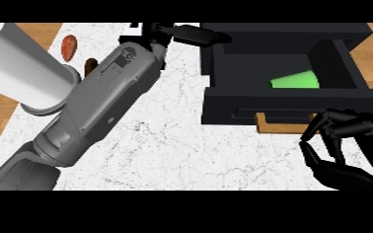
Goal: Pick up the cup, place it into the drawer and close the drawer
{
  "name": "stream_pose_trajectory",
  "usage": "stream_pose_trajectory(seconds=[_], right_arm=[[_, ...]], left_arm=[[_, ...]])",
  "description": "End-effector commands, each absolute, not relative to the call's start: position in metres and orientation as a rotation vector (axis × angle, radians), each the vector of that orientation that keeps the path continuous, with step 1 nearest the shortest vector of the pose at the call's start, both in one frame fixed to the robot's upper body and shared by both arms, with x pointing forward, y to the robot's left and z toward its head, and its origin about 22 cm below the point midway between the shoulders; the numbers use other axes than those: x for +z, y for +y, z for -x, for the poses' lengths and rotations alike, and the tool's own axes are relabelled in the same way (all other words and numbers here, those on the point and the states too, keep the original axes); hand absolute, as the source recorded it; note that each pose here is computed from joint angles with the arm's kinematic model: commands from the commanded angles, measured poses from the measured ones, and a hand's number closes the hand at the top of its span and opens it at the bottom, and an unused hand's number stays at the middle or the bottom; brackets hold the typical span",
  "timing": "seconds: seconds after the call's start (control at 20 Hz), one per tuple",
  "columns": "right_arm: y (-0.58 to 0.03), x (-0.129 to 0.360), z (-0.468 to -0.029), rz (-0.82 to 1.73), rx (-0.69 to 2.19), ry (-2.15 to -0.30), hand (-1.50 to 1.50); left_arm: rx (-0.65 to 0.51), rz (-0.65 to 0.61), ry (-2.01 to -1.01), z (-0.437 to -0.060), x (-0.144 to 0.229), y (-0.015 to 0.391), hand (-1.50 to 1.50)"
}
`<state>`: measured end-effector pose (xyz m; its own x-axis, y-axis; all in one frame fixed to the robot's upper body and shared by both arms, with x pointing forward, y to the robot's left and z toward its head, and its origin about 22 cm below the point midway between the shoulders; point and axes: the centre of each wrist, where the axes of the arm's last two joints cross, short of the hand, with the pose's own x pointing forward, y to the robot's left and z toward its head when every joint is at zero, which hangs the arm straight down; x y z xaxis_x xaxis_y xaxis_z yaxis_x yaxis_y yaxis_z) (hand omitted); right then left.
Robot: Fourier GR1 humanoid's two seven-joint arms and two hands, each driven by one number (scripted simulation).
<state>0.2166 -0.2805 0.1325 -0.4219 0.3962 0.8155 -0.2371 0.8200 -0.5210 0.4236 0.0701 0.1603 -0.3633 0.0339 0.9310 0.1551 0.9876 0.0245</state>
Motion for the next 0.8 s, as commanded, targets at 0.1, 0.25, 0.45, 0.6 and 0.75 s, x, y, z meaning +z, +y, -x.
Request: stream_pose_trajectory(seconds=[0.1,0.25,0.45,0.6,0.75], right_arm=[[-0.253,0.117,-0.228,0.257,0.738,-1.858,1.5],[-0.243,0.1,-0.244,0.299,0.843,-1.828,1.5],[-0.232,0.088,-0.263,0.426,1.017,-1.765,1.5],[-0.231,0.078,-0.273,0.515,1.181,-1.688,1.5],[-0.22,0.044,-0.282,0.568,1.24,-1.641,1.5]], left_arm=[[-0.062,0.135,-1.936,-0.404,0.15,0.115,-1.5],[-0.068,0.144,-1.918,-0.408,0.162,0.157,-1.5],[-0.044,0.139,-1.923,-0.39,0.148,0.175,-1.5],[-0.044,0.147,-1.916,-0.38,0.134,0.184,-1.5],[-0.03,0.146,-1.905,-0.363,0.139,0.202,-1.5]])
